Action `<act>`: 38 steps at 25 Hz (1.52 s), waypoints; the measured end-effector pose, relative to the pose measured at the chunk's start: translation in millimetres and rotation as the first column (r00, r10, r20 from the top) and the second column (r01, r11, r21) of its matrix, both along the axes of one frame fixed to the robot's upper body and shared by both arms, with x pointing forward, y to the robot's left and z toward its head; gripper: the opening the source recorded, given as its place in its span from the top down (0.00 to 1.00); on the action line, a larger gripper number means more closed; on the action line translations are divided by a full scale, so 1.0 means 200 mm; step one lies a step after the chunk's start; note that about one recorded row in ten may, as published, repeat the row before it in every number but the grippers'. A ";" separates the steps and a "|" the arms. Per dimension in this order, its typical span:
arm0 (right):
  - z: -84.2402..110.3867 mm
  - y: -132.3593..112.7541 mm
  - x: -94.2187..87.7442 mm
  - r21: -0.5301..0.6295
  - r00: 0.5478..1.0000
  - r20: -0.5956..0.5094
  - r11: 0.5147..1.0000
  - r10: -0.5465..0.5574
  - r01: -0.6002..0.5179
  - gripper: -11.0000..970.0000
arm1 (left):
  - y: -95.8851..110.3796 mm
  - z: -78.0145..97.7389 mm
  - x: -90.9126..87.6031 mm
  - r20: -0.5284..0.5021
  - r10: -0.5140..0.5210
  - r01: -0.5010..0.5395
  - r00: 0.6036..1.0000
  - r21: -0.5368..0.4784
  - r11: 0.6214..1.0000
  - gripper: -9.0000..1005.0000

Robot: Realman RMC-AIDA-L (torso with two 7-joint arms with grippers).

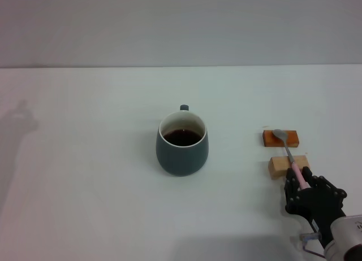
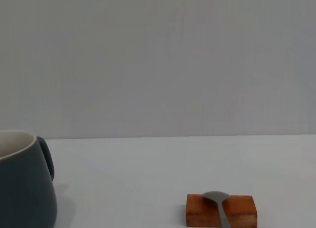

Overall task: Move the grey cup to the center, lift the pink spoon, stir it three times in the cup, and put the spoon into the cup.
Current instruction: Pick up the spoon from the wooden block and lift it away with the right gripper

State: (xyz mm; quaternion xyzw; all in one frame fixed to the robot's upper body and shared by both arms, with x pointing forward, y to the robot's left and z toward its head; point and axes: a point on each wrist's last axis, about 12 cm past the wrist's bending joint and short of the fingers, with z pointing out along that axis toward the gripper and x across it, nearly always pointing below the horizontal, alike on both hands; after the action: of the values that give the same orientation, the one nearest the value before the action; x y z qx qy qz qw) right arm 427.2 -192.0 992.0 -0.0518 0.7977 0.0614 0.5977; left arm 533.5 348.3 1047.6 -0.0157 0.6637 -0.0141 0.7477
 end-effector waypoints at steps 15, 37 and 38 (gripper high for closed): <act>0.00 0.00 0.02 0.000 1.000 -0.013 1.000 0.007 -0.007 0.72 | 0.00 0.00 0.00 -0.001 0.002 -0.002 1.000 0.000 1.000 0.99; -0.01 0.01 0.03 -0.006 1.000 -0.022 1.000 0.020 -0.020 0.81 | 0.00 0.00 0.01 -0.008 0.000 0.000 1.000 0.005 1.000 0.99; -0.01 0.01 0.03 -0.010 1.000 -0.022 1.000 0.022 -0.022 0.81 | 0.00 0.00 0.01 -0.009 0.000 0.000 1.000 0.006 1.000 0.99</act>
State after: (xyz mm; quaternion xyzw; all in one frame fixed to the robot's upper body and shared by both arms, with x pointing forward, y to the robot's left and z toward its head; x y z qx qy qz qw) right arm 433.3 -189.4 990.5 -0.0627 0.8040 0.0644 0.5878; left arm 536.0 349.1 1047.4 -0.0136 0.6671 -0.0123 0.7447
